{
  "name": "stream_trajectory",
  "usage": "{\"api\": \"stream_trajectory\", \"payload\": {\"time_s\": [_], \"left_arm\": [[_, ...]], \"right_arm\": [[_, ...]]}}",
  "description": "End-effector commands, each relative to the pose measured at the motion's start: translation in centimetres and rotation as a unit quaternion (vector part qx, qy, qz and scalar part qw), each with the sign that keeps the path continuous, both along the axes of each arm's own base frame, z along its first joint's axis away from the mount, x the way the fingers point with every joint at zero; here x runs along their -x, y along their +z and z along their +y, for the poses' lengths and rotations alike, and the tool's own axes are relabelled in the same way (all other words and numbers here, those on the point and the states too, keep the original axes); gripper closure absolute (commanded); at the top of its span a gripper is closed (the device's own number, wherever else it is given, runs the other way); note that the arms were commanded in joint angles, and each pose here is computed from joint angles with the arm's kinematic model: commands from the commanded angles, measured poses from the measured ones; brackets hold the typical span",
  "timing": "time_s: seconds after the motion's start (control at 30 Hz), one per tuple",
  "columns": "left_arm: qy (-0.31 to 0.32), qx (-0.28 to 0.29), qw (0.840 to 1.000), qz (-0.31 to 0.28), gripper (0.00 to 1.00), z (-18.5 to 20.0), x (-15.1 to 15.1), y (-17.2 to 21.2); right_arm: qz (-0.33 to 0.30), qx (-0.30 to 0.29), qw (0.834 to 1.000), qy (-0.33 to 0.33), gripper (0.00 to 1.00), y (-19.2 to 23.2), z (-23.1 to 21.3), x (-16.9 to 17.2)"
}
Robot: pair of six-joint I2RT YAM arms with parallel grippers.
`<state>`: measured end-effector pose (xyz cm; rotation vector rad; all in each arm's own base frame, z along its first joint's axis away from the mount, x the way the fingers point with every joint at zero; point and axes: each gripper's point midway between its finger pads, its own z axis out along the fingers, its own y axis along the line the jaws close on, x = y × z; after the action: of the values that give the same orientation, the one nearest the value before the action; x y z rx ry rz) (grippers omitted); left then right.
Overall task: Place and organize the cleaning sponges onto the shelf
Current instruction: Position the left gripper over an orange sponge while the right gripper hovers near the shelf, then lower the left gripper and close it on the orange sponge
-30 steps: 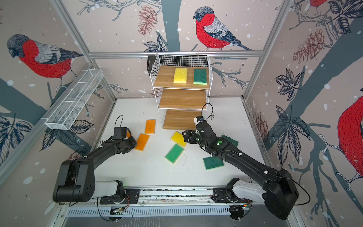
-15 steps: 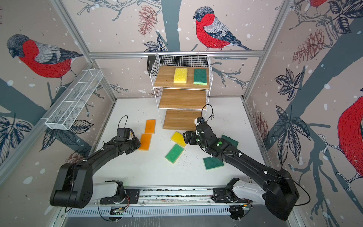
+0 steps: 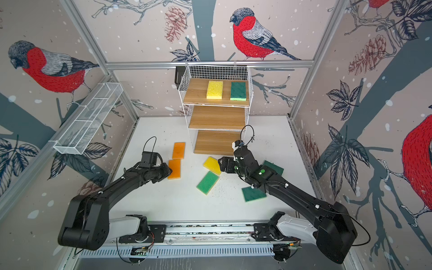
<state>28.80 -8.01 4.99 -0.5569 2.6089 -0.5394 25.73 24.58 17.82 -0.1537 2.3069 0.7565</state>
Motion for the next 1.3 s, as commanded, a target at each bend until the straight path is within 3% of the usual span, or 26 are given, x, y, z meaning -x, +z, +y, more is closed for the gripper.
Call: {"api": "stream_trajectory", "payload": {"time_s": [0.0,0.13,0.33,0.53,0.83,1.27], "left_arm": [[-0.017,-0.027,0.999,-0.001,0.45,-0.2,0.3,0.6],[-0.012,-0.05,0.999,-0.003,0.21,0.2,0.8,0.7],[-0.02,-0.104,0.994,-0.008,0.16,-0.2,1.7,0.5],[-0.02,-0.122,0.992,-0.023,0.06,-0.8,2.0,0.0],[-0.038,-0.145,0.987,-0.05,0.06,-1.6,1.5,0.0],[-0.054,-0.174,0.983,-0.039,0.08,-2.3,1.0,-1.6]], "right_arm": [[-0.012,-0.003,1.0,-0.004,0.16,0.4,-0.1,-0.2],[-0.012,-0.003,1.0,-0.002,0.16,0.4,-0.1,-0.1],[-0.011,0.001,1.0,0.0,0.15,0.0,-0.2,0.1],[-0.009,0.001,1.0,0.002,0.15,-0.1,-0.3,0.3],[-0.01,0.001,1.0,-0.004,0.15,-0.2,-0.7,0.3],[-0.01,0.005,1.0,-0.007,0.14,-0.3,-0.8,0.2]]}}
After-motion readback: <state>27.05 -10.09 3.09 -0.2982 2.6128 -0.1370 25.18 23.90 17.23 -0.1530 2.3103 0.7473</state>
